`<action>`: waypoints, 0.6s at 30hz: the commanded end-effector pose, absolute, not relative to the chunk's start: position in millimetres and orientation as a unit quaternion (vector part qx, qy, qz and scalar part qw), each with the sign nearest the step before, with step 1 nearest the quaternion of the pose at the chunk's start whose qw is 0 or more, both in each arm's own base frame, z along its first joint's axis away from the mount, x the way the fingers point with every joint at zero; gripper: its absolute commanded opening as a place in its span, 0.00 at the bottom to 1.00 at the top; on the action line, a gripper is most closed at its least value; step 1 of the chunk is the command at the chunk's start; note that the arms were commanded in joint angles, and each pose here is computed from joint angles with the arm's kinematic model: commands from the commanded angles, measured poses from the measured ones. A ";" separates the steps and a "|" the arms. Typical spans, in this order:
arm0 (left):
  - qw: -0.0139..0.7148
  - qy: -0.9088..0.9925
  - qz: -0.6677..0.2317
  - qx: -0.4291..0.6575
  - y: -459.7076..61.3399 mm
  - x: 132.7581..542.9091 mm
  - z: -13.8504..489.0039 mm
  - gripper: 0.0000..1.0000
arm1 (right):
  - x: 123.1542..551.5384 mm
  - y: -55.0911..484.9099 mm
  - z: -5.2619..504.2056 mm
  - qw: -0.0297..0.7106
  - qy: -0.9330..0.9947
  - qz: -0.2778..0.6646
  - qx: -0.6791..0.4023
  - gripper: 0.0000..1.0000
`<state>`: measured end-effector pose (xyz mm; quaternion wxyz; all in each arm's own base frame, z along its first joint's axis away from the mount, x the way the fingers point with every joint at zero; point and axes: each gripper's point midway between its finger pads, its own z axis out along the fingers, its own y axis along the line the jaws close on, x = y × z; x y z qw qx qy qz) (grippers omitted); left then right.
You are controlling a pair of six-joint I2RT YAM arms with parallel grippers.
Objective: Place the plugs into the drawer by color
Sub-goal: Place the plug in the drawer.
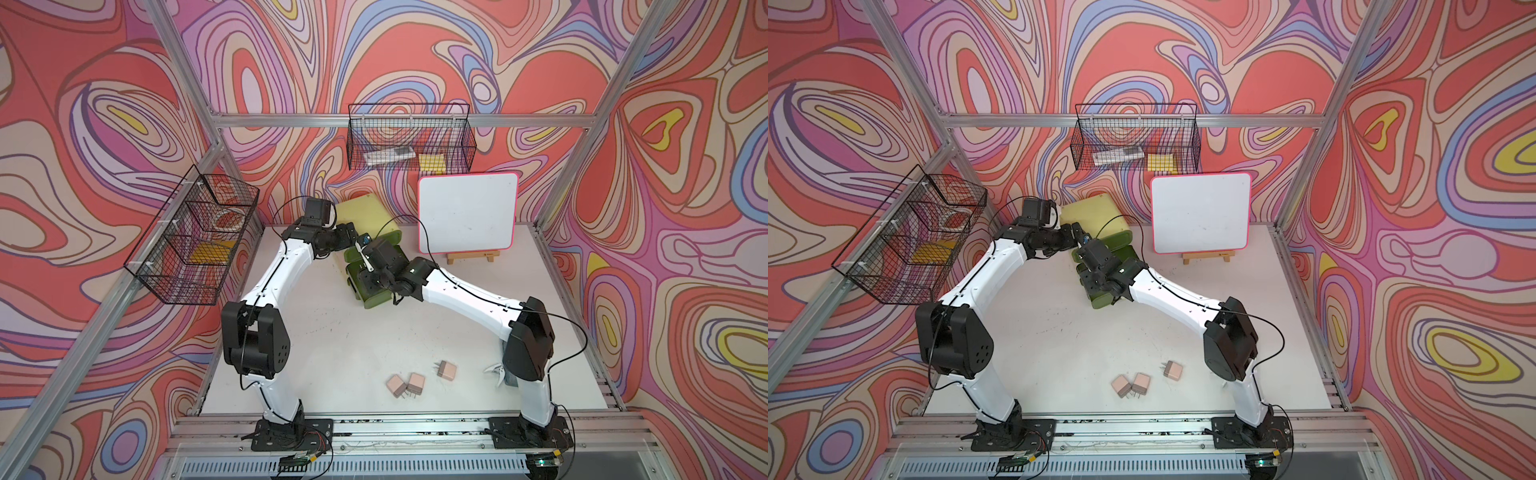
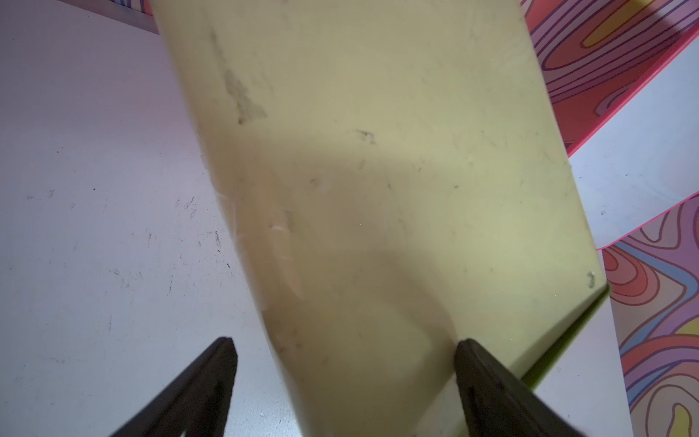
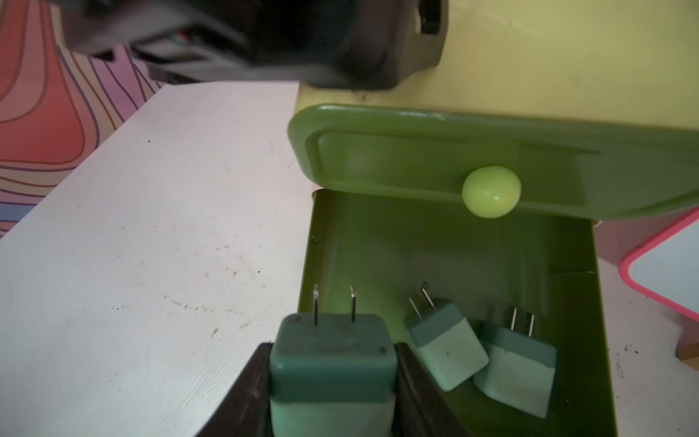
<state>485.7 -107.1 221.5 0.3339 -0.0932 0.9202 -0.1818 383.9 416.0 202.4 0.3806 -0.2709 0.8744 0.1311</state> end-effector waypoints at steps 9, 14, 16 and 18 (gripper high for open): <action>0.267 0.950 -0.119 -0.107 -86.3 466.3 178.5 0.89 | 401.8 433.9 155.9 0.356 0.877 0.129 -0.296 0.47; 0.267 0.950 -0.120 -0.107 -86.5 465.5 178.8 0.89 | 404.6 433.9 141.6 0.349 0.882 0.132 -0.287 0.48; 0.267 0.950 -0.121 -0.106 -86.9 465.7 179.3 0.89 | 403.9 434.1 136.7 0.345 0.884 0.133 -0.285 0.49; 0.267 0.950 -0.122 -0.106 -87.3 465.2 179.5 0.89 | 403.6 434.8 133.1 0.343 0.885 0.135 -0.284 0.50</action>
